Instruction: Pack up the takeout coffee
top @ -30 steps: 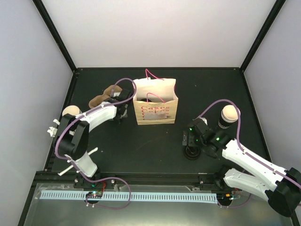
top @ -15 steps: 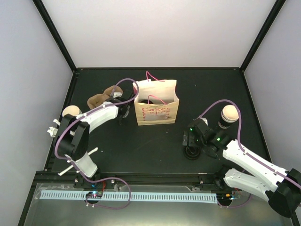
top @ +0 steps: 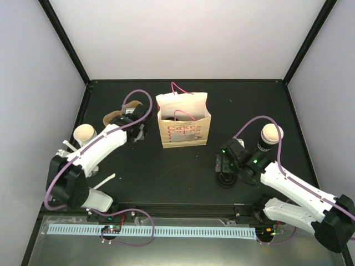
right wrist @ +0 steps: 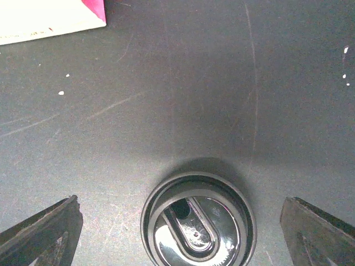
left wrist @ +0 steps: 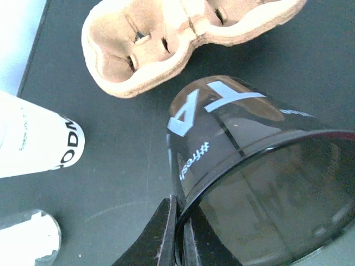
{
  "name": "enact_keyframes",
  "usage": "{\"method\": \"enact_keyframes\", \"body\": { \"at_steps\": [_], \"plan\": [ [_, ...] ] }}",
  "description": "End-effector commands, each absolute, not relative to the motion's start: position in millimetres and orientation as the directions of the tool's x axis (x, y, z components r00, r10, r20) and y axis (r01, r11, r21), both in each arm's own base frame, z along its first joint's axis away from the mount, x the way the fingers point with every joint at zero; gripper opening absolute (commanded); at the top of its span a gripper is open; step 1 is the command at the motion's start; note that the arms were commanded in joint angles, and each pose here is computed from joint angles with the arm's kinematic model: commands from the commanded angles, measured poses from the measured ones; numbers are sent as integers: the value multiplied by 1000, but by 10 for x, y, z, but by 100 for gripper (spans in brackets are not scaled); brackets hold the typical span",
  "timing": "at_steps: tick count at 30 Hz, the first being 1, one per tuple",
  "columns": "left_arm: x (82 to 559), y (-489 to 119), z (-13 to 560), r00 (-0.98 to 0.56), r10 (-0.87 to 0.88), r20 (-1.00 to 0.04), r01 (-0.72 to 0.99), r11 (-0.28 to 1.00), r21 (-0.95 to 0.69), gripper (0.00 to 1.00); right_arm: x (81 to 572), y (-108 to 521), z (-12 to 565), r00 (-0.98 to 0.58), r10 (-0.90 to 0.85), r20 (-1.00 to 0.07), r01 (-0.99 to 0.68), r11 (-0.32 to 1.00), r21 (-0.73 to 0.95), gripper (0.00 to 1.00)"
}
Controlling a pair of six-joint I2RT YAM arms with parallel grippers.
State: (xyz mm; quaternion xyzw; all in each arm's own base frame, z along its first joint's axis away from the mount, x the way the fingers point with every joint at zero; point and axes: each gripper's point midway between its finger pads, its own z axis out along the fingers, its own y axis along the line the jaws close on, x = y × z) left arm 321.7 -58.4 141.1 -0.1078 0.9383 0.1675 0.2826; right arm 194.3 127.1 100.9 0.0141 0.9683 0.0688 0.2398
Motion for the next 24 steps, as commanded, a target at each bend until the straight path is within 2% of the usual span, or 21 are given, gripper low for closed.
{"method": "enact_keyframes", "body": {
  "at_steps": [1,10,18,24],
  "plan": [
    [2891,-689,1598,-846,-194,-497,-269,959,84,3,1967,1261,1091,-890,73,-451,20,992,121,100],
    [2181,-1154,1519,-940,-200,-276,-132,960,-246,2,1853,1214,851,-946,51,-320,48,999,17,100],
    [1747,-1760,1307,-982,-123,-146,-37,873,-487,2,1665,1290,632,-967,40,-250,36,999,23,99],
    [1525,-2231,1207,-995,-26,-100,35,826,-562,2,1591,1343,490,-976,47,-213,38,998,49,96]
  ]
}}
